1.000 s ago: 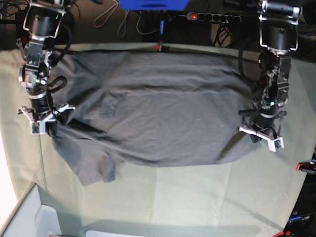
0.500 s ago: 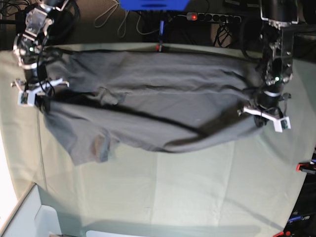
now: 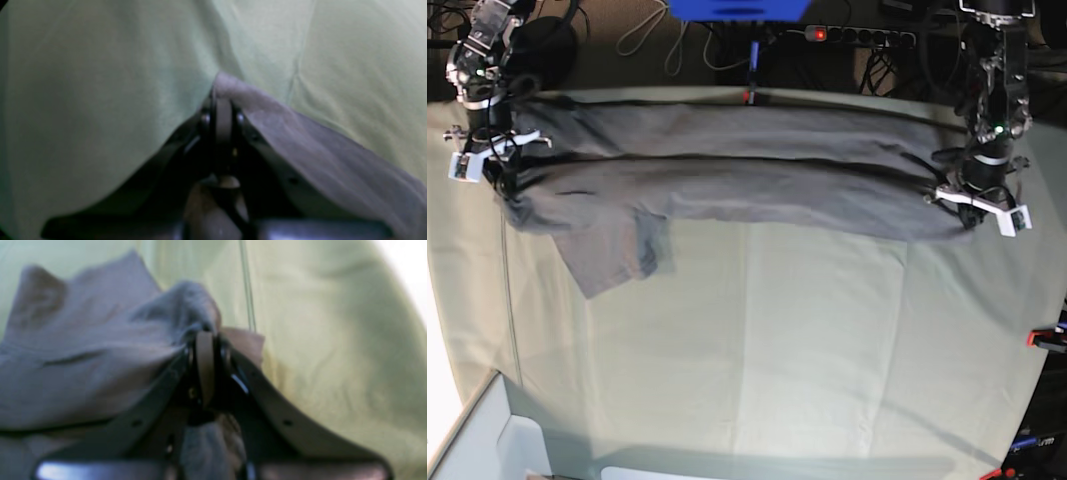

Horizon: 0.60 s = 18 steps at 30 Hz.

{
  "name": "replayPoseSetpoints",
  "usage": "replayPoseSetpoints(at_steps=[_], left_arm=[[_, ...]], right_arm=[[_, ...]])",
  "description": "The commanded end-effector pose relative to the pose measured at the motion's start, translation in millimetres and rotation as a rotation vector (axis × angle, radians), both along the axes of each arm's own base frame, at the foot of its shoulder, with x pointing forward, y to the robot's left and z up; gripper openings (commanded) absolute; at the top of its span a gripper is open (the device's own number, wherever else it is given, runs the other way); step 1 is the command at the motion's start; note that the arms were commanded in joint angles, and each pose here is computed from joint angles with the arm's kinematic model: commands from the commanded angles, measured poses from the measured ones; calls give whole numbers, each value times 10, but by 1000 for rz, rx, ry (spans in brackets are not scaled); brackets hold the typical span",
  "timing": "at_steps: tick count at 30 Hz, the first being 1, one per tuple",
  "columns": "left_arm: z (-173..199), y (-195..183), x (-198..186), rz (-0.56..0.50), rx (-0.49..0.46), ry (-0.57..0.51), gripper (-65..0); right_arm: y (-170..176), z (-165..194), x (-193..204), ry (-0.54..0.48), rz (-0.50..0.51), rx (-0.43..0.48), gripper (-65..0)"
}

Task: Layout the t-shirt on the table in an organized manner, then fold the t-shirt properly
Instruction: 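Grasp the hem side with both grippers and fold it over the collar edge, then move both grippers to the folded strip's edge and grasp it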

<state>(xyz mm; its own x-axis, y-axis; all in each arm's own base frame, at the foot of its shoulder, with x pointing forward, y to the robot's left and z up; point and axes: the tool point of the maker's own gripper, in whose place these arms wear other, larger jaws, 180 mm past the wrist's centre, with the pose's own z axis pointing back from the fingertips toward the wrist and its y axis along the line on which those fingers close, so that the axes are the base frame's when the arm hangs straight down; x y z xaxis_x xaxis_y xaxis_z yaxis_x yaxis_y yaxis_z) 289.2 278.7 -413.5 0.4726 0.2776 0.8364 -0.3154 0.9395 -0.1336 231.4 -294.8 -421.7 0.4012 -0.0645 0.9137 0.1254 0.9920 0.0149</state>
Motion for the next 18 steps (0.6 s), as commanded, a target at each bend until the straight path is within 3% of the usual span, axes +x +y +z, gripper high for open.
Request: replayPoseSetpoints(at_steps=[1,5,7,14,18], left_arm=[[102,43,63,-6,21,-33,-650],[18,-25,-16,-21,13,-7,-647],[11,-66,-26,-37,15,-3,-616],[-34,-54,-181,-34,17,20,-404],[182,3,-133,-23,32,-35,-329]], right_arm=[[-39,114,55,-49,8,-5,-650],[-10,23,19,-23,18,14,-650],[49,22,21,-24,47,32,-648],[52,112,-35,-38,62,13,-413],[64,316,4,-78,78,-29,-360]])
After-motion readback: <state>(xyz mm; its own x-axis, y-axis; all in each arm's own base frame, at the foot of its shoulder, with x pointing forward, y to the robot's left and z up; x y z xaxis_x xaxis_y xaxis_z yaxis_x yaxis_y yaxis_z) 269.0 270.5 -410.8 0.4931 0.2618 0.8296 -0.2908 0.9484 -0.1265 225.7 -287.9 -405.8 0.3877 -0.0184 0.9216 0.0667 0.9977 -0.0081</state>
